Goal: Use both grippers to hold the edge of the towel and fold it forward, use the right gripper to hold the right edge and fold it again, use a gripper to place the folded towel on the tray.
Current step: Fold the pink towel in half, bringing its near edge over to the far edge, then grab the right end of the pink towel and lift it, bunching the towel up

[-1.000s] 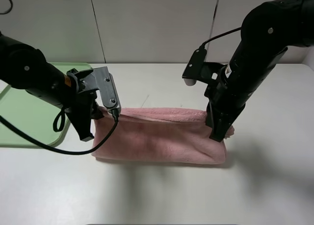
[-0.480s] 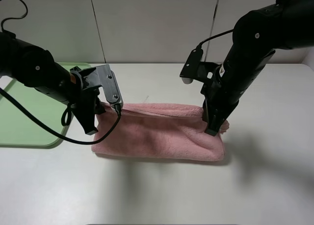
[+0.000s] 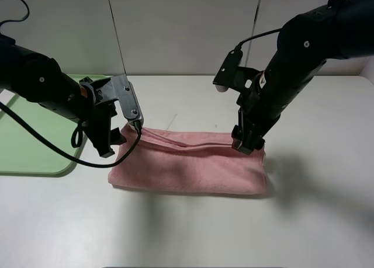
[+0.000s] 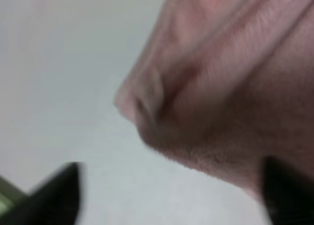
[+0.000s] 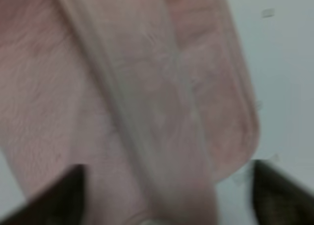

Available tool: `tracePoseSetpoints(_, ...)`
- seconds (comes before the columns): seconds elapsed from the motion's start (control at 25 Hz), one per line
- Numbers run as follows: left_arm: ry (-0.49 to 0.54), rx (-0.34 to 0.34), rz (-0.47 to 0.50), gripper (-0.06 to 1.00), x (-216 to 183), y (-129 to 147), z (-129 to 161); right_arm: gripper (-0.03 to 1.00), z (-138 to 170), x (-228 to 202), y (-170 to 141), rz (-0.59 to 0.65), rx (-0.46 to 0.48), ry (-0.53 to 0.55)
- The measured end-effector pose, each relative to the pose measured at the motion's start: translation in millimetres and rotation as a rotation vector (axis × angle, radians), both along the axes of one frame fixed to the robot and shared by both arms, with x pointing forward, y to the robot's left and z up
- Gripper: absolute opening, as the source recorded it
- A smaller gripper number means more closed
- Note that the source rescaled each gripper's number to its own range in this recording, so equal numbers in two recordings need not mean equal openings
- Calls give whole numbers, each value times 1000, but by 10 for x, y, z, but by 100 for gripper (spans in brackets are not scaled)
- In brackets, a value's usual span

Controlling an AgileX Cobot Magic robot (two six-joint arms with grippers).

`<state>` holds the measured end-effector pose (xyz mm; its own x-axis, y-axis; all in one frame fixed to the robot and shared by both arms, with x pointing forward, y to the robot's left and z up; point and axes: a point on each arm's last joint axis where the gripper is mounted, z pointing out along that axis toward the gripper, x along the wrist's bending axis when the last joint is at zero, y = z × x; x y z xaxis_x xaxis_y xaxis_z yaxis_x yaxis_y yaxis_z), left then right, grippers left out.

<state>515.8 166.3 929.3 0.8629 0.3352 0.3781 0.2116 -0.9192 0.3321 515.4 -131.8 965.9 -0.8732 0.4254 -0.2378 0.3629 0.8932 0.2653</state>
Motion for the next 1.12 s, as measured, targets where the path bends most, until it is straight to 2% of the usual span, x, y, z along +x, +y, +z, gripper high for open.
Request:
tracePoseSetpoints(0.08, -21, -16, 17, 92, 31, 20, 12, 96, 6, 20, -9, -21, -2, -21)
tracePoseSetpoints(0.2, -35, -26, 25, 98, 52, 32, 20, 99, 10, 34, -13, -33, -3, -36)
tracePoseSetpoints(0.6, -34, -27, 26, 100, 52, 32, 20, 100, 23, 37, -13, -40, 3, -44)
tracePoseSetpoints(0.8, -15, -17, 32, 100, 14, 53, 69, 100, 176, -19, -53, -49, 11, -58)
tracePoseSetpoints(0.96, -62, -58, 62, 100, -53, 88, 337, 100, 292, -88, -94, -98, 27, -44)
tracePoseSetpoints(1.12, -93, -132, 146, 100, -190, 158, 671, 100, 417, -184, -141, -181, 58, -9)
